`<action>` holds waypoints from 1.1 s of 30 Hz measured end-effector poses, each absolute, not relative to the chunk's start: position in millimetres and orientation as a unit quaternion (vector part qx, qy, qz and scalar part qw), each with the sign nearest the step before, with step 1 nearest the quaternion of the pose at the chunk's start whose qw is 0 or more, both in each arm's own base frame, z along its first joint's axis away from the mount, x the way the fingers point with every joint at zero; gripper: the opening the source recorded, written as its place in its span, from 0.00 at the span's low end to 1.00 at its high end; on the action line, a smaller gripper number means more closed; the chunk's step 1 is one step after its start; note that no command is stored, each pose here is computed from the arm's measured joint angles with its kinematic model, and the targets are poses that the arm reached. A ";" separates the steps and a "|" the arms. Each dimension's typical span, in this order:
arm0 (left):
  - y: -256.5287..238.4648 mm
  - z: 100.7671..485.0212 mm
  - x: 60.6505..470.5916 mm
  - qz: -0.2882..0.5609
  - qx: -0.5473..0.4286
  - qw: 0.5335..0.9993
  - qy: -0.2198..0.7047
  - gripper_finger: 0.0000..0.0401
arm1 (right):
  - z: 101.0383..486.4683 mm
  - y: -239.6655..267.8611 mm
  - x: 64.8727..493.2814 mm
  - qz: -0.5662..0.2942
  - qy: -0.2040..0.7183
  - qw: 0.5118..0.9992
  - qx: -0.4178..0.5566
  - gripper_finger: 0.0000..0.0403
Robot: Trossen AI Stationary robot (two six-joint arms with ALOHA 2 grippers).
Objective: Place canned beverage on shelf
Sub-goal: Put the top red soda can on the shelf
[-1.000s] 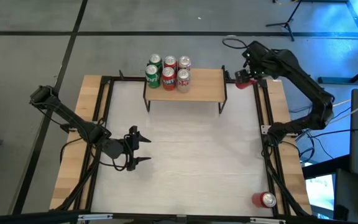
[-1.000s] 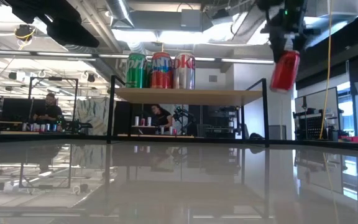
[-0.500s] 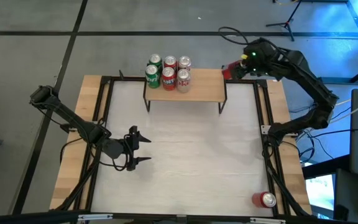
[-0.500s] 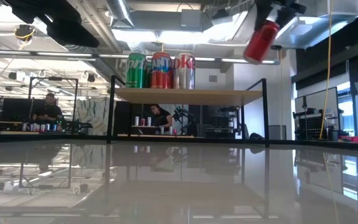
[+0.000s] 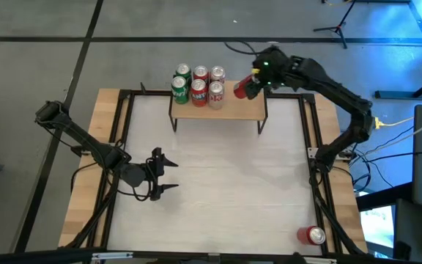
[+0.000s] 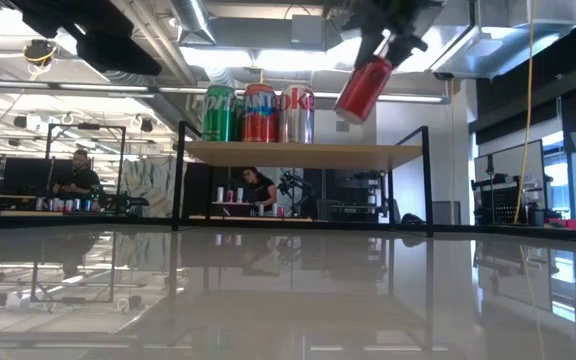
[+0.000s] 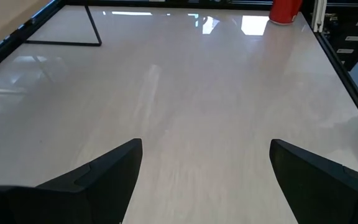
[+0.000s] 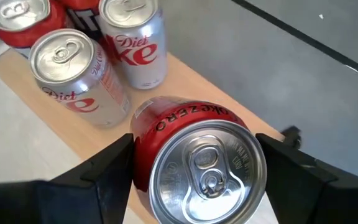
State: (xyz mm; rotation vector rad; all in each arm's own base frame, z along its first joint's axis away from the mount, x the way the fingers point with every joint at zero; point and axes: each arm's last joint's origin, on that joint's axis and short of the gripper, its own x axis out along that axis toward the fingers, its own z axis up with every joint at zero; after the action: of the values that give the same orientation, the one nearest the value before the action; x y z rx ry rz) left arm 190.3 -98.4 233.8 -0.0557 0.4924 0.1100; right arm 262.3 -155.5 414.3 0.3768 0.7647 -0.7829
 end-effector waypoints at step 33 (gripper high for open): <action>-97.8 234.4 190.5 0.064 -0.014 0.969 0.238 0.85 | 381.9 -165.8 277.7 -0.314 0.456 0.811 0.190 0.71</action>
State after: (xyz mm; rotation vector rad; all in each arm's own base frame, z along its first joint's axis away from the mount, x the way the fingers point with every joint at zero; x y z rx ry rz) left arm 190.5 -97.8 234.4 -0.0287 0.4808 0.1289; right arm 277.7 -165.8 381.9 0.4065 0.9748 -0.6714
